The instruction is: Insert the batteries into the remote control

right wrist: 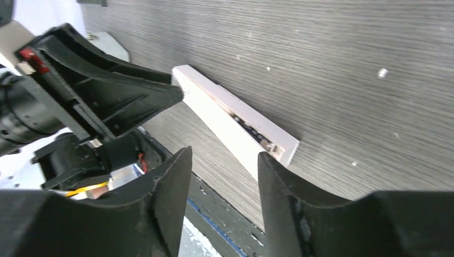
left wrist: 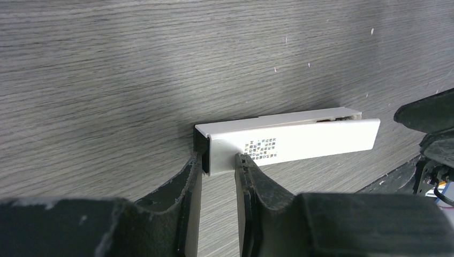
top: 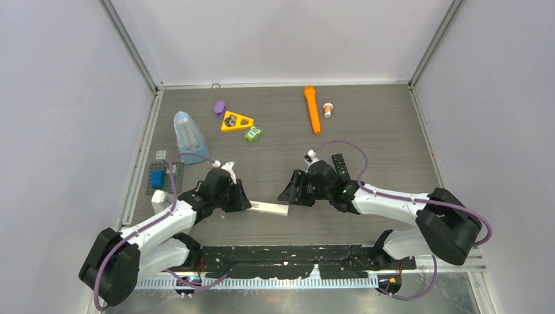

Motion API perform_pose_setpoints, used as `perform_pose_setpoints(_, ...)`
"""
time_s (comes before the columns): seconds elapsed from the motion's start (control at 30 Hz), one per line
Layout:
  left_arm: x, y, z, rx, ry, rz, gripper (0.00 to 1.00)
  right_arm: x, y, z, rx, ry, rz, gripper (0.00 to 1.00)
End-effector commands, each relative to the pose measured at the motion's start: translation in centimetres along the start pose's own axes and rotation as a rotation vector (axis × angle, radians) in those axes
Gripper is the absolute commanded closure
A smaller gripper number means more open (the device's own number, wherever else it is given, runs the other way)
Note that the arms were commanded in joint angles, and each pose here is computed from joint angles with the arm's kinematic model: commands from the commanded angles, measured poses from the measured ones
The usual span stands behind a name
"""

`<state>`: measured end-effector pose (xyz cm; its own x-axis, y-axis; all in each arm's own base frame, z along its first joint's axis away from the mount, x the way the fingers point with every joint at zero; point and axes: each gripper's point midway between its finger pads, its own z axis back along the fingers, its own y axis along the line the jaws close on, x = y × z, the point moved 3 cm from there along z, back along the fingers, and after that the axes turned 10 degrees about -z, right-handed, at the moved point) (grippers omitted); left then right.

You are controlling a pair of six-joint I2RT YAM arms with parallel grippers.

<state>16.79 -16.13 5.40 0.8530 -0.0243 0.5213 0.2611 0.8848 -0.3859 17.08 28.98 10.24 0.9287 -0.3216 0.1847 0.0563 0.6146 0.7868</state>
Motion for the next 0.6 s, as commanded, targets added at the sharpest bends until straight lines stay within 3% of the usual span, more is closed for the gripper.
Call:
perform_pose_setpoints(0.0, -3.3, 1.4, -0.1, 0.057, 0.136, 0.001, 0.74, 0.5, -0.6, 0.9, -0.084, -0.047, 0.048, 0.42)
perform_pose_setpoints(0.57, -3.4, 1.4, -0.2, 0.052, 0.144, 0.008, 0.69, -1.3, -2.5, -1.7, -0.193, 0.004, 0.107, 0.36)
